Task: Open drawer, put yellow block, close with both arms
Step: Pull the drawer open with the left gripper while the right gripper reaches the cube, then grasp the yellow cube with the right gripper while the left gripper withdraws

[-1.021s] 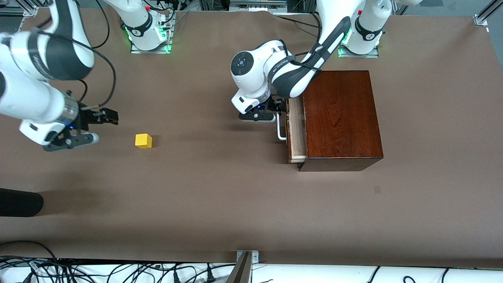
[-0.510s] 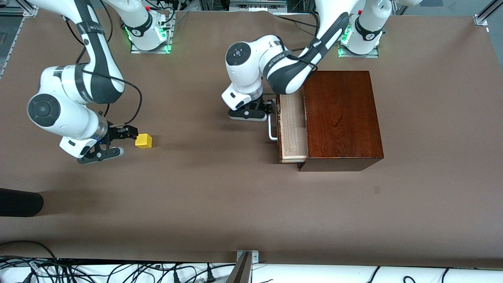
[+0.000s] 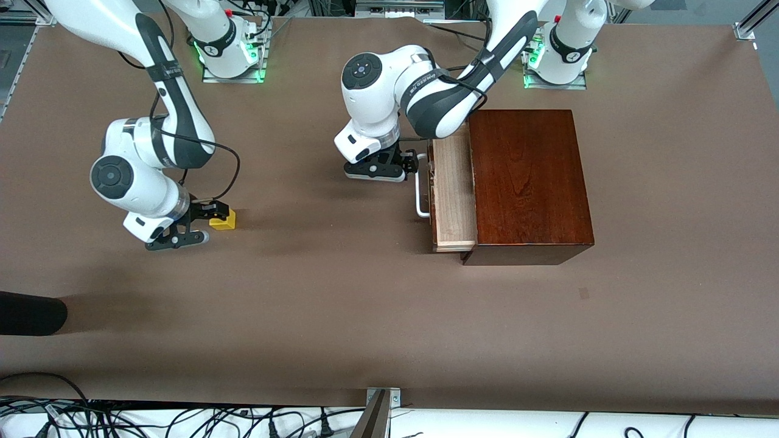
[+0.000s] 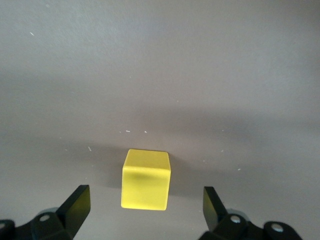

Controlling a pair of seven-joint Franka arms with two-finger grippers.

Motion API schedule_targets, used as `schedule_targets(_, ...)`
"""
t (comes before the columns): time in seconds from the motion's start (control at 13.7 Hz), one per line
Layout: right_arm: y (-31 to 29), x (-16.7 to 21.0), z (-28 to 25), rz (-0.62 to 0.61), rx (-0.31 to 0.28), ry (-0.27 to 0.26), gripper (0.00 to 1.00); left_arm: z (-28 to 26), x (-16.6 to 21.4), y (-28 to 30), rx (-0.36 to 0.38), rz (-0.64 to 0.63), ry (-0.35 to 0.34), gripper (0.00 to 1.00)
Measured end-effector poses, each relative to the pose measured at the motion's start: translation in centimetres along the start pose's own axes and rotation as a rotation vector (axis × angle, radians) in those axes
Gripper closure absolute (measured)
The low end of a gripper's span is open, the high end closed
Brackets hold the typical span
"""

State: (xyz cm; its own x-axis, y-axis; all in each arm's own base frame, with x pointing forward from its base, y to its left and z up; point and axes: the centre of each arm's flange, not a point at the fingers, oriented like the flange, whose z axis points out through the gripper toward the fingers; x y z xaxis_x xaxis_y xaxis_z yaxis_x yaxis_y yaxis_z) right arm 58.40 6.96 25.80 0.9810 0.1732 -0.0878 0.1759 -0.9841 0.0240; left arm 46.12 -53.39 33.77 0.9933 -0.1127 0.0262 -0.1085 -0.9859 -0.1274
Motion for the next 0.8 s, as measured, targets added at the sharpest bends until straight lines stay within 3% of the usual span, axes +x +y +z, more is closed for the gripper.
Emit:
schedule_targets(0.29, -0.2, -2.0, 3.3, 0.035, 0.000, -0.003, 0.00, -7.6, 1.7, -5.7, 0.058, -0.085, -0.003, 0.00)
schedule_targets(0.58, -1.0, -2.5, 4.6, 0.049, 0.002, -0.001, 0.00, -15.3, 4.6, -18.7, 0.061, -0.140, -0.084, 0.00)
schedule_targets(0.8, -1.0, -2.9, 6.0, 0.050, 0.000, 0.008, 0.03, -17.9, 6.8, -28.5, 0.047, -0.120, -0.143, 0.00)
